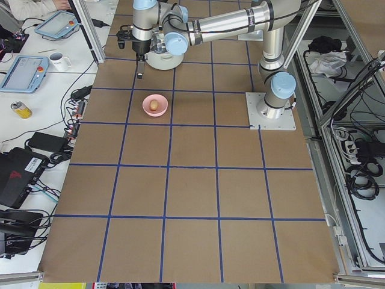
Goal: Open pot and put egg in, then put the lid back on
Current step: 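Move right gripper over the lid knob while left gripper nears the bowl, then grasp and lift the glass lid knob with right gripper while left descends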
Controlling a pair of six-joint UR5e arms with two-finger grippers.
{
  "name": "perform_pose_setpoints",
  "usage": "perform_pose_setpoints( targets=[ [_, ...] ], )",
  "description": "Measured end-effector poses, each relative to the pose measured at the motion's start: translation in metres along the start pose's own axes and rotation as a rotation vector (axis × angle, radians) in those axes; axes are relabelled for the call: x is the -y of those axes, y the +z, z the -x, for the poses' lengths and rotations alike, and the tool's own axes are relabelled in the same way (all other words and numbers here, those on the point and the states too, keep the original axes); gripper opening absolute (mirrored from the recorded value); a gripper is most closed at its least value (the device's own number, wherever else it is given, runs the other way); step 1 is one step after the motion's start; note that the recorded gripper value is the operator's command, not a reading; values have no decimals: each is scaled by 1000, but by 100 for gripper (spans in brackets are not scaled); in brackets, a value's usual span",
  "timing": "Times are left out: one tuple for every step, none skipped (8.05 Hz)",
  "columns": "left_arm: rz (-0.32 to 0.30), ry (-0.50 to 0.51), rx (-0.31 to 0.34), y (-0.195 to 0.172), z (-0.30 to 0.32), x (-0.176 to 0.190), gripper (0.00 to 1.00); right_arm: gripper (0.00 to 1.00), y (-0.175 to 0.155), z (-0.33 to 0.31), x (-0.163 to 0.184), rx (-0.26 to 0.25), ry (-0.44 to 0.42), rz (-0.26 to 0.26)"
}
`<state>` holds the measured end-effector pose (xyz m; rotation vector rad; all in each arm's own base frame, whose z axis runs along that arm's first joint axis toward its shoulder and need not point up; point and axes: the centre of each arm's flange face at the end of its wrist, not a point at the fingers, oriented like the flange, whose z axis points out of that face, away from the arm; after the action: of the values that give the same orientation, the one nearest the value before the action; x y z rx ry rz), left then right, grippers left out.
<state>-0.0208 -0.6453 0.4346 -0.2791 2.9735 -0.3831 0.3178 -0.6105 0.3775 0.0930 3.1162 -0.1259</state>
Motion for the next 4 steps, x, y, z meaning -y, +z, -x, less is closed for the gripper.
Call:
perform_pose_setpoints(
  targets=[
    [5, -67, 0, 1, 0, 0, 100, 95, 10, 7, 3, 17, 24, 2],
    [15, -152, 0, 5, -1, 0, 100, 92, 19, 12, 6, 32, 37, 3],
    [28, -250, 4, 11, -2, 0, 100, 86, 24, 14, 7, 39, 36, 4],
    [49, -345, 11, 19, -2, -1, 100, 65, 30, 15, 7, 38, 32, 8]
  ],
)
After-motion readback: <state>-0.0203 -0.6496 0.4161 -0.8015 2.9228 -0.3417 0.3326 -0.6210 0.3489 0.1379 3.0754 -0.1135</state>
